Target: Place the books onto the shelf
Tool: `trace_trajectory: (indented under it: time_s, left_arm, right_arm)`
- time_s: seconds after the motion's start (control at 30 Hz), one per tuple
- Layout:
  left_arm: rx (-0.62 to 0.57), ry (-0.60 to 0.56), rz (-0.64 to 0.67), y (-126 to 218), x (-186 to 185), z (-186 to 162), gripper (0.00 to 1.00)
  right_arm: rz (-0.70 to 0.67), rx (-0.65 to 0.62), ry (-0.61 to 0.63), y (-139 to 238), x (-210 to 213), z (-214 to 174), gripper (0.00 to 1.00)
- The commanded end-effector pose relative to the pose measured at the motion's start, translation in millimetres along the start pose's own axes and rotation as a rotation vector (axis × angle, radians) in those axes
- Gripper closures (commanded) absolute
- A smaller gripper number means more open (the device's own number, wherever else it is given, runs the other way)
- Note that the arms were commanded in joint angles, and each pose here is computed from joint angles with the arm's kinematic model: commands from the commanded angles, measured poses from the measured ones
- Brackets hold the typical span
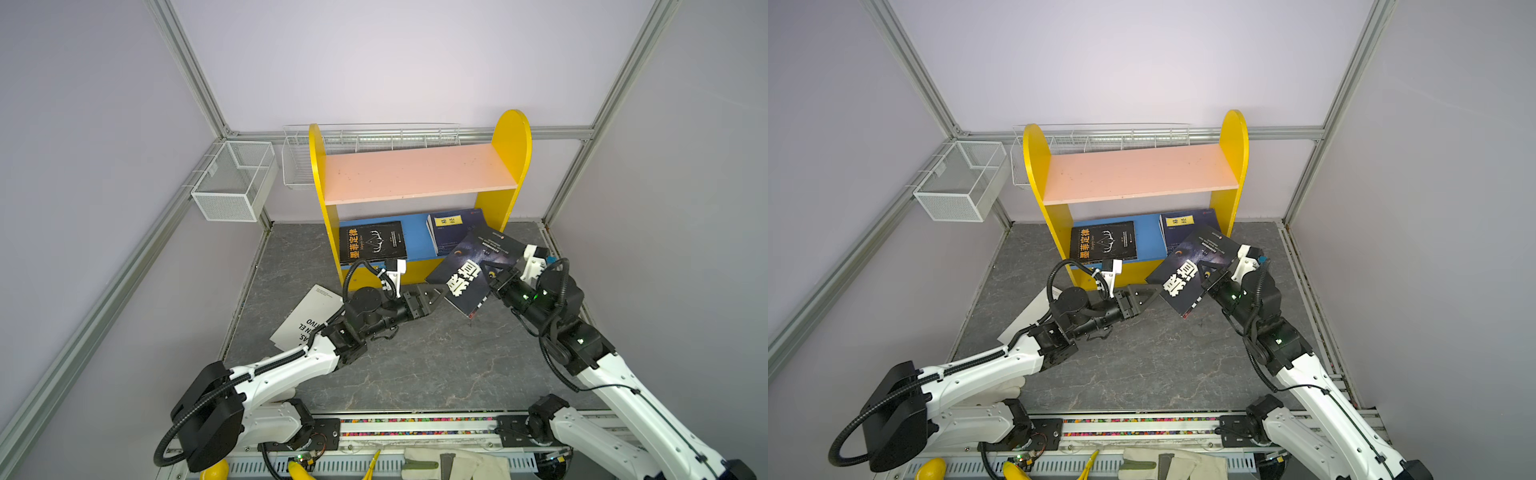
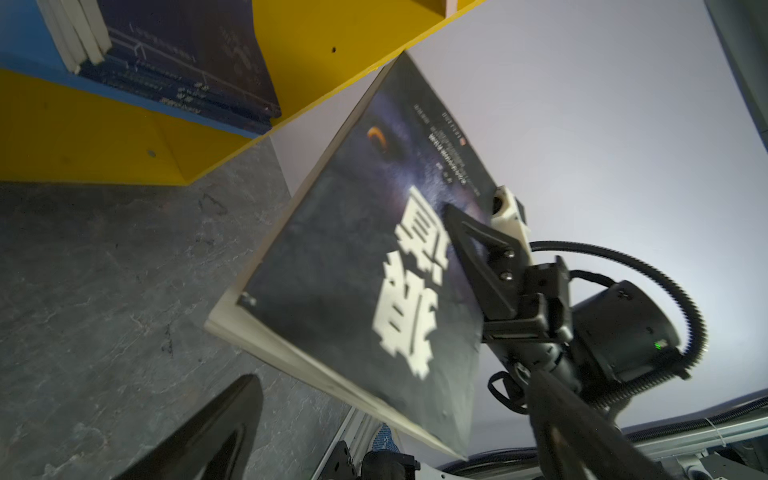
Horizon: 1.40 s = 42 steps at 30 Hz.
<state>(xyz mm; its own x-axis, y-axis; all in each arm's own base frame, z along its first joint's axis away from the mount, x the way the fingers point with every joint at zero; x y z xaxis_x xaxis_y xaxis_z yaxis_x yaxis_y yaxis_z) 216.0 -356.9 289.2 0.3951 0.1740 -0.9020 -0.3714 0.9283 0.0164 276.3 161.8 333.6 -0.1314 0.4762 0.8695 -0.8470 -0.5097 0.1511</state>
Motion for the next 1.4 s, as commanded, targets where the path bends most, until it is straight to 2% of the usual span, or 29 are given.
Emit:
trace_trajectory:
  time_s: [0.0,0.13,0.27,0.4,0.63,0.77,0.93,1.03,1.23,1.37]
  left_arm:
    - [0.009,0.052,-0.044,-9,-21,6,0.02]
    - [0.026,0.077,0.028,-12,-5,2,0.02]
    - [0.049,0.109,0.046,-19,5,-3,0.02]
    - [0.075,0.162,0.055,-28,19,-11,0.02]
    - [0.087,0.197,0.028,-43,24,-13,0.02]
    - [0.059,0.216,-0.078,-50,7,-4,0.04]
    - [0.008,0.258,-0.268,-52,-16,10,0.19]
    - [-0.025,0.272,-0.35,-50,-24,16,0.29]
    - [-0.126,0.267,-0.36,-35,-19,28,0.45]
    - [-0.134,0.246,-0.312,-32,-15,32,0.64]
  right_arm:
    - [0.075,-0.09,0.028,4,28,17,0.92]
    - [0.068,-0.097,0.049,3,29,17,0.92]
    - [0.083,-0.097,0.058,-1,32,17,0.92]
    - [0.13,-0.12,0.07,0,53,27,0.92]
    - [0.159,-0.135,0.071,3,63,33,0.92]
    - [0.163,-0.134,0.058,4,61,30,0.91]
    - [0.167,-0.155,0.021,5,55,31,0.91]
    - [0.14,-0.159,-0.012,1,35,24,0.91]
    - [0.084,-0.186,-0.082,-3,8,18,0.91]
    - [0.073,-0.188,-0.105,-7,-2,11,0.88]
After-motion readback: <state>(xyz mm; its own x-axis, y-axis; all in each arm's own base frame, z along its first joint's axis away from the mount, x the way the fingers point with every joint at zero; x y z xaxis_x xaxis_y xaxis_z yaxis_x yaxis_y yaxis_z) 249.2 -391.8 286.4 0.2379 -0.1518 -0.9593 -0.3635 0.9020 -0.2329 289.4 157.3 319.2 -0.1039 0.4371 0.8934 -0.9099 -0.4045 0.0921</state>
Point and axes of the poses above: each gripper's point midway between its finger pads, its own y axis back along the fingers, its own x axis along the line the jaws close on, z = x × y, the point moved 1 cm from there along y, back along the fingers
